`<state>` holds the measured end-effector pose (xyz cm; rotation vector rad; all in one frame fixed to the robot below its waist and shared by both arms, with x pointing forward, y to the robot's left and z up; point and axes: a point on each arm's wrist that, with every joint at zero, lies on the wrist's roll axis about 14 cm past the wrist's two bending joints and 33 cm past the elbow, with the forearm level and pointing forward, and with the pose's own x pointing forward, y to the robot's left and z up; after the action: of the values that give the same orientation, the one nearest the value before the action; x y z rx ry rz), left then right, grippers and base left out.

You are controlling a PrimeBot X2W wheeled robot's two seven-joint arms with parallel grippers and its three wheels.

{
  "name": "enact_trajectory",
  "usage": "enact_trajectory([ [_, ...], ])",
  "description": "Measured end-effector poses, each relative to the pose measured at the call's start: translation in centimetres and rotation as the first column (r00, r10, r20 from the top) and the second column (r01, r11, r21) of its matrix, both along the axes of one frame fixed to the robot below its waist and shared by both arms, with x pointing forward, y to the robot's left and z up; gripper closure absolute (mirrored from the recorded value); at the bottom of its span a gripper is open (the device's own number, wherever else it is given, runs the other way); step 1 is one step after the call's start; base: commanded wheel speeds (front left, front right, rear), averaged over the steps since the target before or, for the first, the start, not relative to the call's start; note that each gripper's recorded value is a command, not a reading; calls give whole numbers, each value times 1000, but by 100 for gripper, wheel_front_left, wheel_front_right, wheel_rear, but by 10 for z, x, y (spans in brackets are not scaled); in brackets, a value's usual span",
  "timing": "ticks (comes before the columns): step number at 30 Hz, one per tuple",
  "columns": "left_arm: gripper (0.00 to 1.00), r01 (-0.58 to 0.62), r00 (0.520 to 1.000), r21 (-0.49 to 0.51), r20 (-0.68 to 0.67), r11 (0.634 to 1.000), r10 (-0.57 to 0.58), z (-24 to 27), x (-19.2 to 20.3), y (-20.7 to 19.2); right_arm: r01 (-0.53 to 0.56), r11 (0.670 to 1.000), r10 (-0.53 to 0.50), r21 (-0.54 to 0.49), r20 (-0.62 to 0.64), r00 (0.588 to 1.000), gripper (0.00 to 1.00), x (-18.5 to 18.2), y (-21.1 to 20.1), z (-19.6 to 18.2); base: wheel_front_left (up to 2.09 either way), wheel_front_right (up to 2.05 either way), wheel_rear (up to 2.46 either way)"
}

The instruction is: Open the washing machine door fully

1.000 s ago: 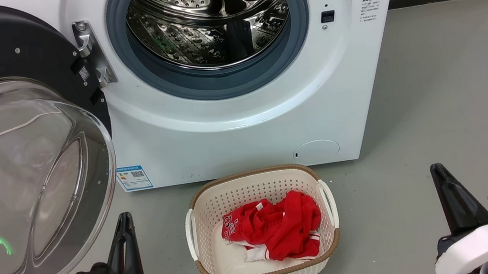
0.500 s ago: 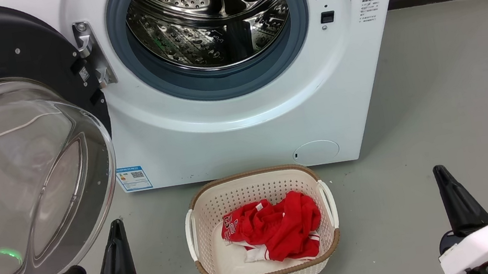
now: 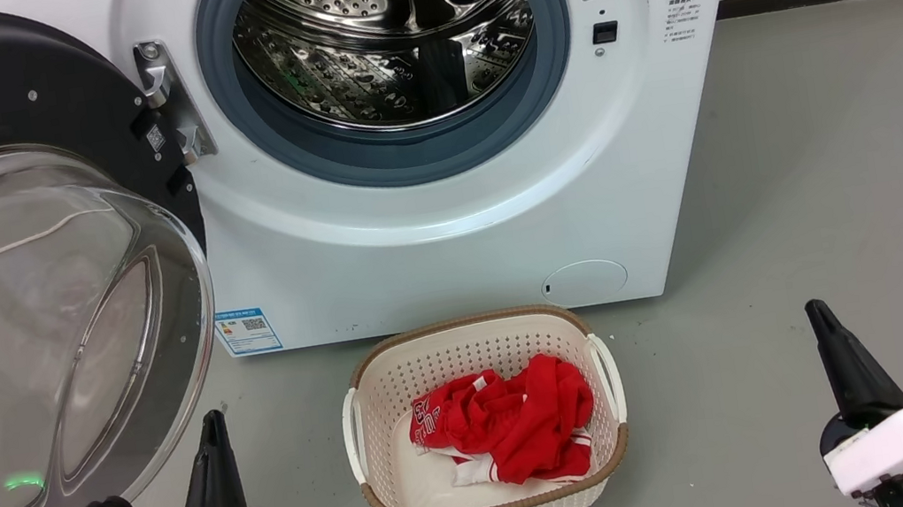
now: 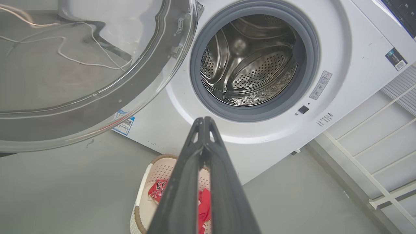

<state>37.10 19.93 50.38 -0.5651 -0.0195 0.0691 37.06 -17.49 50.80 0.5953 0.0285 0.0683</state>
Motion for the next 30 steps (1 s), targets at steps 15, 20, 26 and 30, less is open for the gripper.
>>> enact_trajectory([
  [15, 100, -1, 1000, -220, -21, 975, -4, -5, 3, 2, 20, 977, -16, 212, -18, 1000, 100, 5, -5, -1, 0, 0, 0],
  [20, 100, 2, 1000, -285, -19, 959, -7, -5, 5, 2, 27, 961, -20, 274, -29, 999, 100, 5, -7, -3, 0, 0, 0],
  [26, 100, -2, 1000, -357, -26, 934, -8, -7, 6, 3, 35, 938, -25, 344, -34, 999, 100, 7, -9, -2, 0, 0, 0],
  [30, 100, 3, 1000, -423, -25, 906, -15, -8, 7, 2, 42, 913, -28, 407, -41, 999, 100, 8, -10, -3, 0, 0, 0],
])
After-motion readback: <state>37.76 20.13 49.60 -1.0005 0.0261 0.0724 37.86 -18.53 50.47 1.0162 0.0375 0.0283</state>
